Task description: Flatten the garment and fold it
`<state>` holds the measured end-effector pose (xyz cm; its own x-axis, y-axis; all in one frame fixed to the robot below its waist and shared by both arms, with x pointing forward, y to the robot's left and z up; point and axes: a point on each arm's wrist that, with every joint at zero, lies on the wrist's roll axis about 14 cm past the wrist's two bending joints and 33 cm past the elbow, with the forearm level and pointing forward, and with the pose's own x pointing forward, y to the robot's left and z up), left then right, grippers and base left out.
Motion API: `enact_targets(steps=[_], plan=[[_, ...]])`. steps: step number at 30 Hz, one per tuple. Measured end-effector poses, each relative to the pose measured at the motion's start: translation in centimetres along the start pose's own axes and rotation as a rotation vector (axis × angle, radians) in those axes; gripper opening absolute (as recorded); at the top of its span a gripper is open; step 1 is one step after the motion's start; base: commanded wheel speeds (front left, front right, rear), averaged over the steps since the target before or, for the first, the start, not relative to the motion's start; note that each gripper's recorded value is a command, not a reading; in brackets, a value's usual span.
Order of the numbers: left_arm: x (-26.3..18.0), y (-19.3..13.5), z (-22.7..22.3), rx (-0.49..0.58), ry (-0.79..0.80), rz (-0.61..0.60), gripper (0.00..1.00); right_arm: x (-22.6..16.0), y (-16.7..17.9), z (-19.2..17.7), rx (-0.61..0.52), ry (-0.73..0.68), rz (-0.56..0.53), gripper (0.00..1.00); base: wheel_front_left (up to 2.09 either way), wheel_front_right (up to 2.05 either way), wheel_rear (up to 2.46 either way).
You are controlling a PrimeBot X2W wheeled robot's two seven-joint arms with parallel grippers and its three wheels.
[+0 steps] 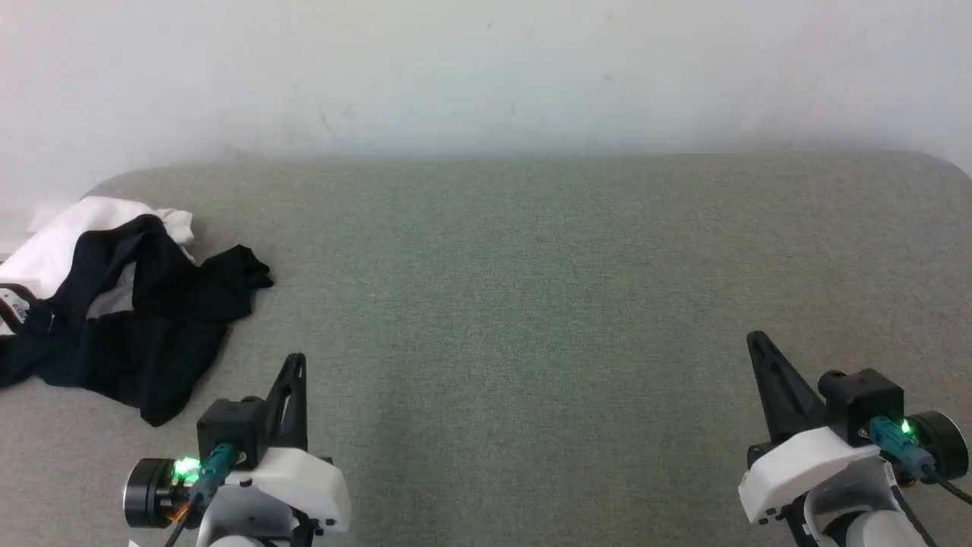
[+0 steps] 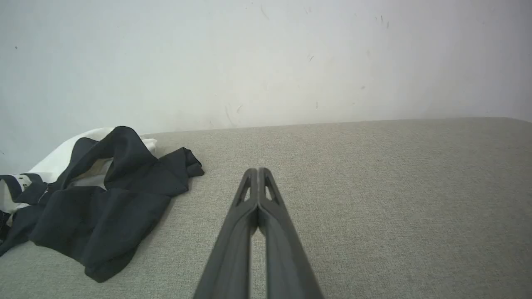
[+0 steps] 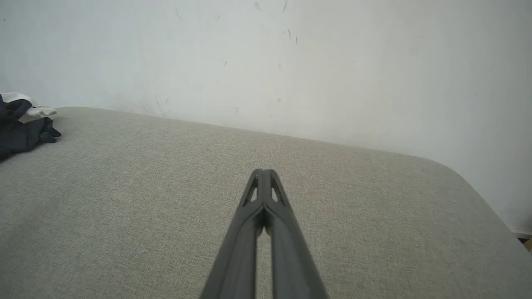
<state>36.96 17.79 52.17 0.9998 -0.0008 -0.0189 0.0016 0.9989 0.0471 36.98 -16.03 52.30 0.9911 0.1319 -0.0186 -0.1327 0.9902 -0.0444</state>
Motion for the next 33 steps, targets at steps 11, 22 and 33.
enact_targets(steps=[11, 22, 33], plan=[[0.0, 0.0, 0.0, 0.0, 0.0, 0.0, 0.0, 0.0, 0.0, 0.0, 0.0, 0.0, 0.0, 0.0, 0.0, 0.0, 0.0], [0.0, -0.1, -0.1, -0.001, 0.001, -0.002, 1.0, 0.0, -0.2, -0.1, 0.003, 0.002, -0.005, 1.0, 0.0, 0.0, 0.0], [0.0, -0.2, 0.0, -0.024, -0.015, -0.005, 1.0, 0.0, -1.1, -0.2, 0.02, -0.009, -0.031, 1.0, 0.0, 0.0, 0.0]])
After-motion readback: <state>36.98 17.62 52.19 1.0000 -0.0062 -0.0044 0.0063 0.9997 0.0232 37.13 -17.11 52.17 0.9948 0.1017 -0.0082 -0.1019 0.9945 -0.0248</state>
